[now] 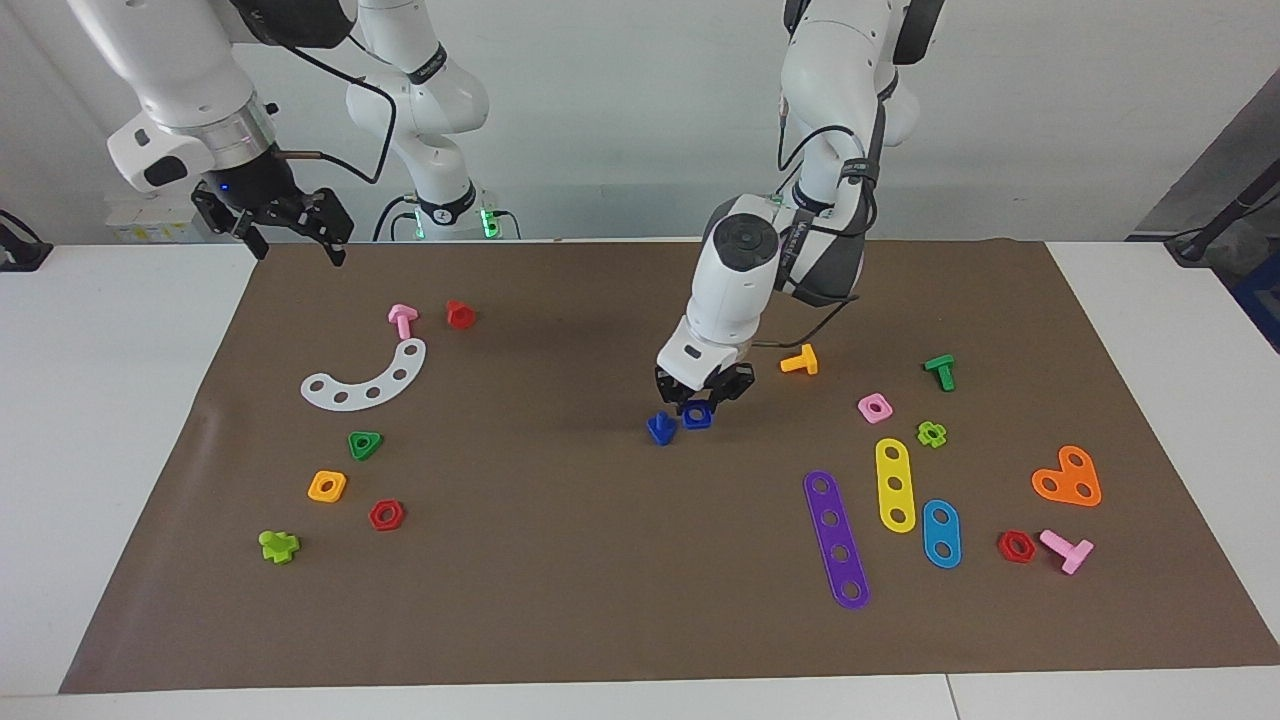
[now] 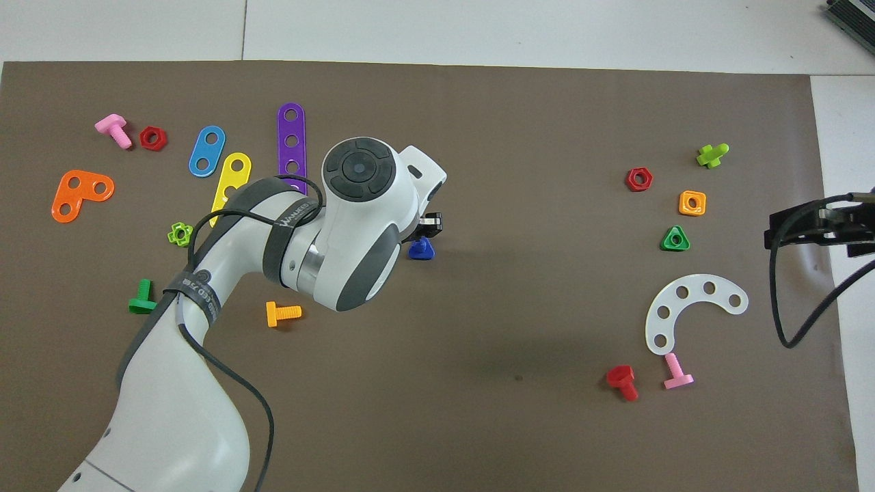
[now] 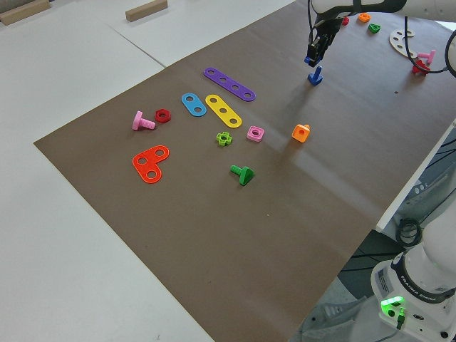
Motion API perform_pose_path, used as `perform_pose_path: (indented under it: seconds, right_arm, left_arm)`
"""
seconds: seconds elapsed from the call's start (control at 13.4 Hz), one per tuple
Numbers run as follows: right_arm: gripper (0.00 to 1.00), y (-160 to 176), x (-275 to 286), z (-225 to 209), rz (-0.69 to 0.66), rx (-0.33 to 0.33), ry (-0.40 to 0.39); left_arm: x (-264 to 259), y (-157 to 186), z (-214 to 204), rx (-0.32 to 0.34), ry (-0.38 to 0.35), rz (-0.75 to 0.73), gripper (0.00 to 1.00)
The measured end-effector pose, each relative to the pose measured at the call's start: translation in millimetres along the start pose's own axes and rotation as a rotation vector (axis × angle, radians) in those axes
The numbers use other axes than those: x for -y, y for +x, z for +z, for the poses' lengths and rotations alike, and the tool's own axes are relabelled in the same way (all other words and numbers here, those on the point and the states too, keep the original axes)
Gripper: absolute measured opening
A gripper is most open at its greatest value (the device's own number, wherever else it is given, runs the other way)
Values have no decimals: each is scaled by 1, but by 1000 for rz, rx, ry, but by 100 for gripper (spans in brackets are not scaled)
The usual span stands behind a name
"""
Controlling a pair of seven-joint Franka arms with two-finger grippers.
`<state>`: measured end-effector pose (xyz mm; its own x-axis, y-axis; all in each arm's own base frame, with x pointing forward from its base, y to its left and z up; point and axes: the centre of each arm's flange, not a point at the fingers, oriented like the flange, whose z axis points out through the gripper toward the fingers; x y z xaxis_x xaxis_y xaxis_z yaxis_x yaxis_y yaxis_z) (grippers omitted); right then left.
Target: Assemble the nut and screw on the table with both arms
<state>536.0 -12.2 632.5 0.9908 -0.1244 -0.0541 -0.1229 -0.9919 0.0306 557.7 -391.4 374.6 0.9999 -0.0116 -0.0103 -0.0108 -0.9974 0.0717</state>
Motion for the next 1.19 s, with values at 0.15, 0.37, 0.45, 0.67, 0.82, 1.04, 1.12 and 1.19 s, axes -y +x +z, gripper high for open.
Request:
perform_pose_path:
  seconds: [0.15, 0.37, 0.45, 0.67, 0.82, 1.04, 1.12, 1.19]
  right_arm:
    - [100, 0, 0, 0, 0, 0, 0]
    - [100, 0, 0, 0, 0, 0, 0]
    - [100, 0, 0, 0, 0, 0, 0]
    - [100, 0, 0, 0, 0, 0, 0]
    - [100, 0, 0, 0, 1, 1, 0]
    - [100, 0, 0, 1, 1, 1, 0]
    - [100, 0, 0, 1, 1, 1, 0]
    - [100, 0, 0, 1, 1, 1, 0]
  left_arm:
    - [-8, 1, 7, 4, 3, 6, 47]
    - [-12, 0, 9, 6, 4, 11, 47]
    - [-14, -1, 9, 6, 4, 12, 47]
    - [-16, -3, 9, 3, 2, 9, 47]
    - [-19, -4, 10, 2, 1, 11, 47]
    - [-23, -7, 12, 5, 4, 16, 47]
    - [-24, -8, 14, 7, 5, 17, 47]
    - [-24, -8, 15, 8, 6, 17, 47]
